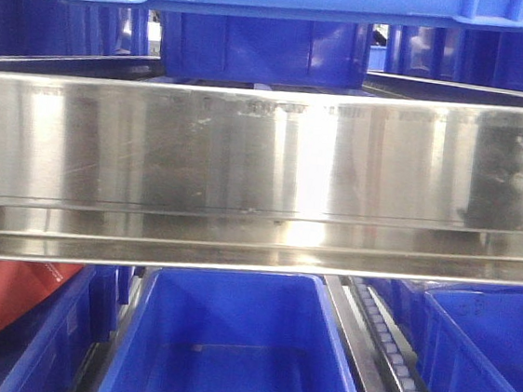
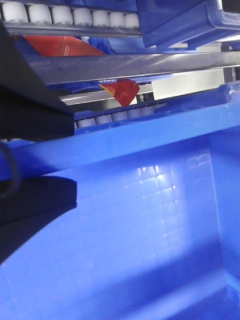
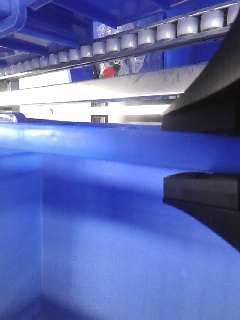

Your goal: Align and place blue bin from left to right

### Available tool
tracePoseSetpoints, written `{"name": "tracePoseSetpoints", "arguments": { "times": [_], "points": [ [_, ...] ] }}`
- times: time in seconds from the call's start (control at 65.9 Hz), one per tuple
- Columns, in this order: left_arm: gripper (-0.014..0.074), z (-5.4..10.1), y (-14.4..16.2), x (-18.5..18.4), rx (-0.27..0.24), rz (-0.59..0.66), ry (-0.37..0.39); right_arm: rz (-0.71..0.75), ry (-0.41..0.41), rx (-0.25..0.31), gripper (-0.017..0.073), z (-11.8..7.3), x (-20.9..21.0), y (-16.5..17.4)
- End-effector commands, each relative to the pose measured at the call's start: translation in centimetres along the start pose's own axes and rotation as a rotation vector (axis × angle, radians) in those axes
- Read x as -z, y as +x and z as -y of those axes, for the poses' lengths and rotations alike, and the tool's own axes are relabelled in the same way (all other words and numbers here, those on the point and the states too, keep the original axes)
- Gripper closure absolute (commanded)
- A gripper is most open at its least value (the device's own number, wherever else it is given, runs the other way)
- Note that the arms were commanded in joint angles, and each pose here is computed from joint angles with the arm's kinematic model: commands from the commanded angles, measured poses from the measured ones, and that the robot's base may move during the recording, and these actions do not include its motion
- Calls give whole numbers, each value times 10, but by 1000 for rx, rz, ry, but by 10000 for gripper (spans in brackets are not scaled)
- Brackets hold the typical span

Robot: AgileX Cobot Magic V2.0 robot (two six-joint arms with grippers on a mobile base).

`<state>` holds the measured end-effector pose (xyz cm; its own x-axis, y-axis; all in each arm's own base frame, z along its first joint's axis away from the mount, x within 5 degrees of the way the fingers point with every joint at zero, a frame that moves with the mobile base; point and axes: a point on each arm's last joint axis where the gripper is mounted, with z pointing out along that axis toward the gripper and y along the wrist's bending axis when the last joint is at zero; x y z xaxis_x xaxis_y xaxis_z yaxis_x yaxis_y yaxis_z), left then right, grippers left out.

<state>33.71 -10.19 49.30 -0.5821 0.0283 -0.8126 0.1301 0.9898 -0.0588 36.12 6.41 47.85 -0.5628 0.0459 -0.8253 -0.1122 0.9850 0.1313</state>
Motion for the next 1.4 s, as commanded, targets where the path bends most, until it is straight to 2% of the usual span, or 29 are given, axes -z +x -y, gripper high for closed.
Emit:
{"name": "tracePoseSetpoints", "arguments": {
  "times": [0.0, 1.108, 1.381],
  "points": [
    [704, -4, -10, 18, -26, 107, -12, 154, 12, 27, 711, 2, 19, -16],
    [704, -4, -10, 18, -26, 107, -12, 154, 12, 27, 711, 2, 19, -16],
    [704, 0, -8, 15, -6, 81, 31, 64, 23, 26, 711, 3, 16, -8]
  ]
}}
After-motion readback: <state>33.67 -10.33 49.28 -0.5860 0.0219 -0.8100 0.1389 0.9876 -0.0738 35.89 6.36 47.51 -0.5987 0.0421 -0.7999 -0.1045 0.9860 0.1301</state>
